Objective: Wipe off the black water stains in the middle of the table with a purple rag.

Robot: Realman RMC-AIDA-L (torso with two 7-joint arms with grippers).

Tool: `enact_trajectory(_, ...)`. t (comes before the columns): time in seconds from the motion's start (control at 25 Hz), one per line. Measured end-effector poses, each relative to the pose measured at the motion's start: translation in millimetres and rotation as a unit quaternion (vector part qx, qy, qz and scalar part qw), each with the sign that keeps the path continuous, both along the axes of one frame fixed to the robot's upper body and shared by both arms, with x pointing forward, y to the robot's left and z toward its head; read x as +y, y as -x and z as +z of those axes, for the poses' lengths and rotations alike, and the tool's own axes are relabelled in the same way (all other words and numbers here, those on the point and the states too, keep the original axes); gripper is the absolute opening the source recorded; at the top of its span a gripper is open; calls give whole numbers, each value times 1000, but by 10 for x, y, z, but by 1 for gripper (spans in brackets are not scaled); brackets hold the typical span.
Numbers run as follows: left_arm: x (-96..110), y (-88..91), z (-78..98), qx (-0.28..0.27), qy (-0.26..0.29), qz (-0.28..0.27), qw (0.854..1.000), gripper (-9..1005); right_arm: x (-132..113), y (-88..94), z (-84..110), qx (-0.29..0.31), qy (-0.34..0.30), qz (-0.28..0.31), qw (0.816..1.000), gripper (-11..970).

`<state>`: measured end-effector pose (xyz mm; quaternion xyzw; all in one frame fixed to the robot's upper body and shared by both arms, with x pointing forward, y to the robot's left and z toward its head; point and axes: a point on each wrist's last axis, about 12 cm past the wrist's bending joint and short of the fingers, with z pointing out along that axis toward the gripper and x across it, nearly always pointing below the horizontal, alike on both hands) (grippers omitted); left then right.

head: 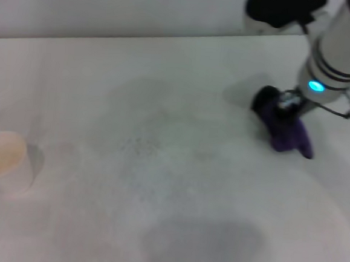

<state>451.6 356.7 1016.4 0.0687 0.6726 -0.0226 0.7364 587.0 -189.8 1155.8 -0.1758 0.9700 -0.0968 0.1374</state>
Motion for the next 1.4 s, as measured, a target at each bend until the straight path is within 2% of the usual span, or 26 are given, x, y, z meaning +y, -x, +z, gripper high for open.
enact_trajectory(0.16, -4, -11, 5, -1, 0, -1, 1000, 886, -303, 82, -96, 20, 3, -37, 999, 174)
enact_trajectory(0.32, -11, -28, 13, -3, 0, -3, 1000, 886, -448, 129, -155, 27, 5, -50, 998, 178)
enact_trajectory(0.6, -33, -82, 37, -8, 0, -8, 1000, 885, -266, 172, -112, 22, -69, 22, 997, 184)
enact_trajectory(0.92, -40, -100, 43, -9, 0, -9, 1000, 886, -322, 174, -125, 33, -50, 16, 998, 192)
enact_trajectory(1.0, -44, -114, 44, -8, -1, -9, 1000, 885, -354, 163, -118, 30, -46, 12, 998, 225)
enact_trajectory(1.36, -78, -191, 15, 8, 0, -6, 1000, 886, -593, 23, 49, -25, -68, 18, 997, 374)
enact_trajectory(1.4, -78, -191, 15, 8, 0, -6, 1000, 886, -800, -63, 99, -72, -89, -1, 993, 391)
